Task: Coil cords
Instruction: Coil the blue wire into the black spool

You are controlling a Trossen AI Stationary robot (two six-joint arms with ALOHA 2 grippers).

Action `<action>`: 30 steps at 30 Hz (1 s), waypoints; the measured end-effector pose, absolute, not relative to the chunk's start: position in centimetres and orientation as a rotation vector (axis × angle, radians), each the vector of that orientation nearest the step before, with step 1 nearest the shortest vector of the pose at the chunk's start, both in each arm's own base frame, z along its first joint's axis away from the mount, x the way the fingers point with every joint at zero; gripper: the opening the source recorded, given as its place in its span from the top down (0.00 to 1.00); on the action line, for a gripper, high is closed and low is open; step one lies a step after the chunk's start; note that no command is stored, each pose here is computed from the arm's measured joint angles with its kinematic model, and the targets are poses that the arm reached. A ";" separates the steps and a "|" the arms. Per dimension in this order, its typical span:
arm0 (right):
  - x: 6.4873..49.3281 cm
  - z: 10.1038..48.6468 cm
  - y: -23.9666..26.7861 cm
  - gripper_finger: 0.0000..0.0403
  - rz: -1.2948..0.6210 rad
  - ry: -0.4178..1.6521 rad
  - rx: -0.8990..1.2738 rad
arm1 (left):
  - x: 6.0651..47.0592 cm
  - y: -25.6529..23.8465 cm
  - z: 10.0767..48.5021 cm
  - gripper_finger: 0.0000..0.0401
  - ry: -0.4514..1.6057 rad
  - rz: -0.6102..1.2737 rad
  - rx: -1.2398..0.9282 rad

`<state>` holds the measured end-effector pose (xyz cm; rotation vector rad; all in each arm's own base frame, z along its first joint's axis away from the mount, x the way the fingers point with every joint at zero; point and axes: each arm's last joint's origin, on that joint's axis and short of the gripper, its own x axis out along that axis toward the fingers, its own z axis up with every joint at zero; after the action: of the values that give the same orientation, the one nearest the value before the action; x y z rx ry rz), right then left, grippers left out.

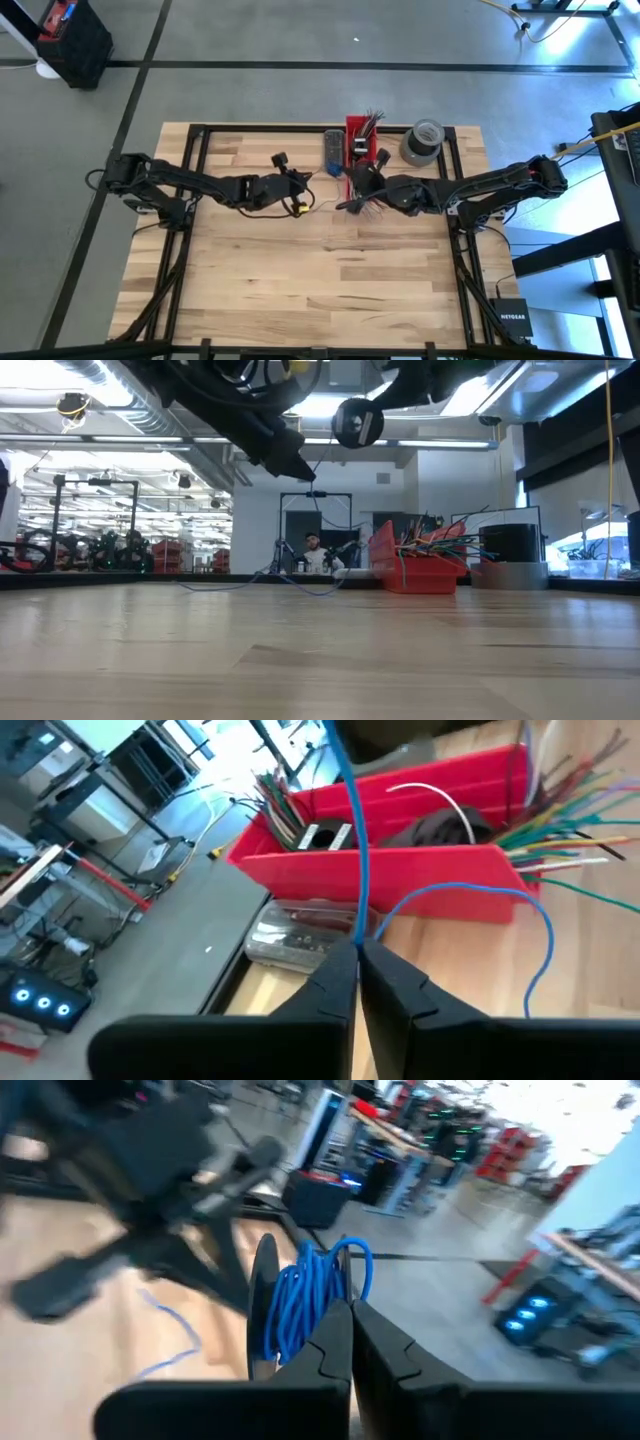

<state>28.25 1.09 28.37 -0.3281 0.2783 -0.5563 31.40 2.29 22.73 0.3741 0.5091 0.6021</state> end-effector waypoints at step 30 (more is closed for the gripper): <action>29.0 28.3 1.1 1.00 -0.585 0.236 -0.328 | 31.3 6.1 18.3 0.72 0.460 0.279 0.079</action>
<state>28.96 1.12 28.26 -0.3280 0.2360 -0.5853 31.34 6.09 18.27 0.0790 0.4601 0.2787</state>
